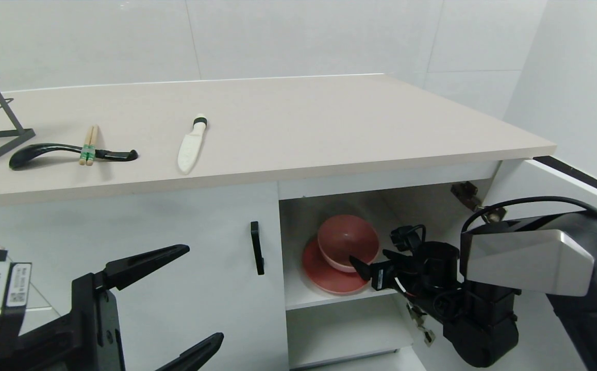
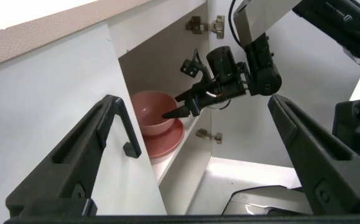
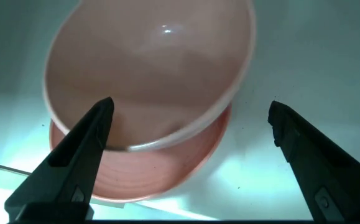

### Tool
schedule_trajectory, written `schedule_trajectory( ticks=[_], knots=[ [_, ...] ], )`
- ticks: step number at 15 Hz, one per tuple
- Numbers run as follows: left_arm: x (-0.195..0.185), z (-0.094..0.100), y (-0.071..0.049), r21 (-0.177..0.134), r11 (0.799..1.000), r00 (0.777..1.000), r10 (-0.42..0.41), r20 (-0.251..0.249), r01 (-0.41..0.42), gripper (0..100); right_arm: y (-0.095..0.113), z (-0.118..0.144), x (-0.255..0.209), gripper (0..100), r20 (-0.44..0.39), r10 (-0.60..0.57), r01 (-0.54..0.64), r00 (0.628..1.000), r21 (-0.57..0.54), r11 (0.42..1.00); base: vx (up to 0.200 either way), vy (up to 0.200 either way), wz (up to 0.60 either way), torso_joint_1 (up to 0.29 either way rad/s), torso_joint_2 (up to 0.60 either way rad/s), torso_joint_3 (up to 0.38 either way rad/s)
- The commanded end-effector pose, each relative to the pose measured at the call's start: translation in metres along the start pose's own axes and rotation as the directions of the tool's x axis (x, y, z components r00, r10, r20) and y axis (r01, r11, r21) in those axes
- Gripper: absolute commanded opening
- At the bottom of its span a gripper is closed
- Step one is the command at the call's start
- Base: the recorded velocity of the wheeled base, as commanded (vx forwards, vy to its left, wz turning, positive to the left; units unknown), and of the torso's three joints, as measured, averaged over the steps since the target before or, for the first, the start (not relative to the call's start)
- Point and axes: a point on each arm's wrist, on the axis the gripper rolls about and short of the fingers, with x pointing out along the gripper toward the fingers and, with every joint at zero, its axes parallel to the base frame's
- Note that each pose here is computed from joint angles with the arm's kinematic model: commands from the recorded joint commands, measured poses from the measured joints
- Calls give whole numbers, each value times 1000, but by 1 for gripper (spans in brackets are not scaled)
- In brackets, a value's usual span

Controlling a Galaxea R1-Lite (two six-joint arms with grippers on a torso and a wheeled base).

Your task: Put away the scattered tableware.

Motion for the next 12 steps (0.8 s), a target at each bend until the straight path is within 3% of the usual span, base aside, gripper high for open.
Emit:
schedule_trajectory(
  ticks=[1, 6, 12],
  knots=[
    [1, -1, 0, 0, 1000, 1000, -1, -4, 1, 100, 1, 1, 0, 100, 4, 3, -3, 1000, -16, 1000, 0, 0, 0, 0, 0, 0],
    [0, 0, 0, 0, 1000, 1000, 1, -3, -1, 100, 17, 37, -28, 100, 74, 41, -35, 996, -82, 996, 0, 0, 0, 0, 0, 0],
    [0, 0, 0, 1, 1000, 1000, 1, 0, -1, 100, 64, 47, -98, 100, 23, 174, -170, 984, -134, 976, 0, 0, 0, 0, 0, 0]
  ],
)
